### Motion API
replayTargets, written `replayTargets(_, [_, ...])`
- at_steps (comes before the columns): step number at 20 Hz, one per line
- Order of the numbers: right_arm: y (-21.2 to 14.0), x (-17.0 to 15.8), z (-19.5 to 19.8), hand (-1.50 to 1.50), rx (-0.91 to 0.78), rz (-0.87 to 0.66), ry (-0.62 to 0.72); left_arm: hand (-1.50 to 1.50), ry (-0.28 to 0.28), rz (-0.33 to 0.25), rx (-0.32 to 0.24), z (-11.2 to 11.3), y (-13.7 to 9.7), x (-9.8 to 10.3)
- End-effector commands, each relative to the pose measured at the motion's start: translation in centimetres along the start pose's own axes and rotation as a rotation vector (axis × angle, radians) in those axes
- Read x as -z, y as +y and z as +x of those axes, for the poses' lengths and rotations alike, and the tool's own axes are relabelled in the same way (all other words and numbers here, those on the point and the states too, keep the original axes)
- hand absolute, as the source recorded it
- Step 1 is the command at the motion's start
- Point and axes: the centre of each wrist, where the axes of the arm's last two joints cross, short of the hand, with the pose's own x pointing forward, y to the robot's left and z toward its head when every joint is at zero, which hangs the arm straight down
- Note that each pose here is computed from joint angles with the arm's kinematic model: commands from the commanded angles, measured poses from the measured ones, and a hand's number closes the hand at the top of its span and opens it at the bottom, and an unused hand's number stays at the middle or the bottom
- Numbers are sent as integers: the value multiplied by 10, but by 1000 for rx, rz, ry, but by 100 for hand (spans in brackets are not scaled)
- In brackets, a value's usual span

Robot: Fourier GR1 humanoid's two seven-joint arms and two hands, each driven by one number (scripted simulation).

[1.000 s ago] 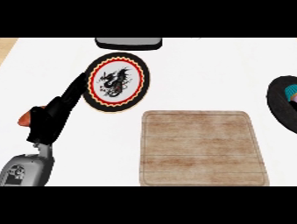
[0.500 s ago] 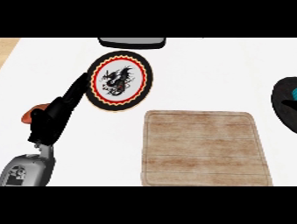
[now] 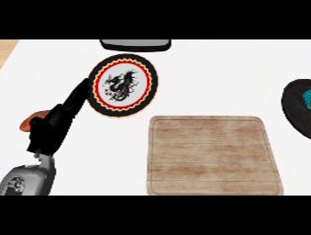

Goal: Pick the cupcake from the cutting board and place it in the pan

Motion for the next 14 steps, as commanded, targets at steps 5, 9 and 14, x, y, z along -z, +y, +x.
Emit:
replayTargets(5, [-74,-37,-30,-150,159,98,-80,0,25,21,4,-8,3,0])
replayTargets(9, [-75,-57,-49,-150,165,72,-158,0,12,11,-14,4,1,0])
replayTargets(14, [-97,-94,-74,-150,202,84,-168,0,18,24,-2,-1,2,-7])
